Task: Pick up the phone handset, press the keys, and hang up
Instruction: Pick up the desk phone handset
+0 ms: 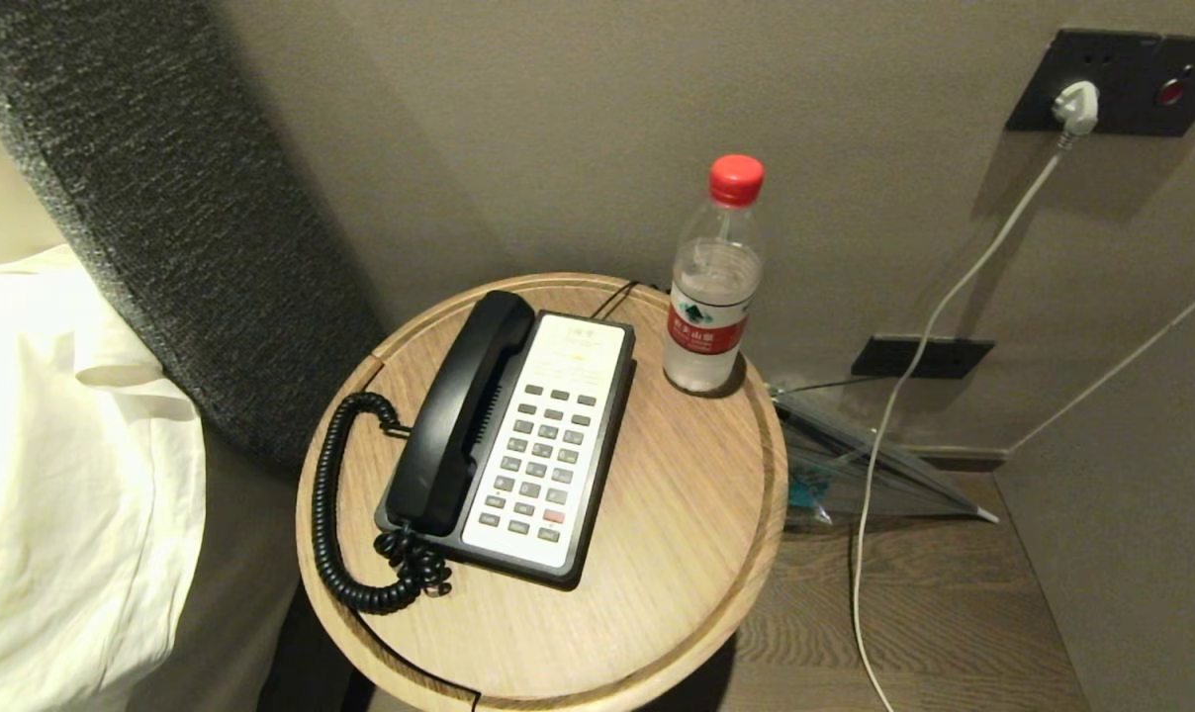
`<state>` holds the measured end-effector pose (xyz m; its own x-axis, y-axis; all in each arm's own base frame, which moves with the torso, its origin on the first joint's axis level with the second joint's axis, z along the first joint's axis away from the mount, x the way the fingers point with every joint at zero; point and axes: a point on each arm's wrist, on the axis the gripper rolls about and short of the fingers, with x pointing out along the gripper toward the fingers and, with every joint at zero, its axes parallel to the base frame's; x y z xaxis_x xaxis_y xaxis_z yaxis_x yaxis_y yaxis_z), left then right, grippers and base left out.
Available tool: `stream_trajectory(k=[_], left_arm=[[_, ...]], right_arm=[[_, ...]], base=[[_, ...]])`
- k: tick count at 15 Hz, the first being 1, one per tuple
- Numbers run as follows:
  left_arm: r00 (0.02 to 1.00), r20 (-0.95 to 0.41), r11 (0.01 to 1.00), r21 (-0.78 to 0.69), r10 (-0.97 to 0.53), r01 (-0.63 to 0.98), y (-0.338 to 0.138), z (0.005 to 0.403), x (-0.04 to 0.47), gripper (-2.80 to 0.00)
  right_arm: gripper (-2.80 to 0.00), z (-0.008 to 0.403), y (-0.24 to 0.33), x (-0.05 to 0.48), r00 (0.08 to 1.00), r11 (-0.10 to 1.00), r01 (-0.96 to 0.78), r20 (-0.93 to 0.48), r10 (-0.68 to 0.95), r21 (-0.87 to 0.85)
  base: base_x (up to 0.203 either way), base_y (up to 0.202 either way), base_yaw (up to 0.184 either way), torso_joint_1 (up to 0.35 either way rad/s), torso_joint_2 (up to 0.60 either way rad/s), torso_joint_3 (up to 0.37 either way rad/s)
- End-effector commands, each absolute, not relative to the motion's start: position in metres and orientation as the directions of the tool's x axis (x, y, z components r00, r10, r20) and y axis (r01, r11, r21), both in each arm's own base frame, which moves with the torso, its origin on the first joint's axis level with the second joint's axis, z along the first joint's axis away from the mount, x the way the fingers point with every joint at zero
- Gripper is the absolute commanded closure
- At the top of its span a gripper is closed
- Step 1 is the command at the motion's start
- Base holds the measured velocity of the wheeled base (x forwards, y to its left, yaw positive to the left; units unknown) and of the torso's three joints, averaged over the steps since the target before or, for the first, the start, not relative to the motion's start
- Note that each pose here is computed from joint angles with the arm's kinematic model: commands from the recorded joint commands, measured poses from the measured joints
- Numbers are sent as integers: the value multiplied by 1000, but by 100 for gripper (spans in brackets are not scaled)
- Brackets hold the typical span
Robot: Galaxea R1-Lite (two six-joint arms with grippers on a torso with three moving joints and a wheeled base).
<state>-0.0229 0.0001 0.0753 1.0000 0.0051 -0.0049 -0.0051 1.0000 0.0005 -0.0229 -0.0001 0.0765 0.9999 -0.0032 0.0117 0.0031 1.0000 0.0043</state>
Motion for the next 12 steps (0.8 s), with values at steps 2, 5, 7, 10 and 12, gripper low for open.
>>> stream_trajectory(k=[2,5,7,10,12], left_arm=[[1000,-5,1000,2,6,-6,0,75,-23,0],[1000,-5,1000,8,3,-3,0,75,-23,0],[1000,-5,1000,8,3,-3,0,75,-23,0],[1000,-4,1000,17,4,-4,0,75,-23,0],[1000,-8,999,43,-1,1,0,75,-23,0]], right_arm=[[0,76,0,-23,1000,1000,3,17,-3,5],[0,76,0,-23,1000,1000,3,17,-3,5],[0,76,0,-23,1000,1000,3,17,-3,5],[0,76,0,-23,1000,1000,3,17,-3,5],[0,76,0,-23,1000,1000,3,17,-3,5]], base=[[0,0,0,-1,7,-100],[0,0,0,-1,1,-14],[0,0,0,0,0,0],[0,0,0,0,0,0],[0,0,0,0,0,0]])
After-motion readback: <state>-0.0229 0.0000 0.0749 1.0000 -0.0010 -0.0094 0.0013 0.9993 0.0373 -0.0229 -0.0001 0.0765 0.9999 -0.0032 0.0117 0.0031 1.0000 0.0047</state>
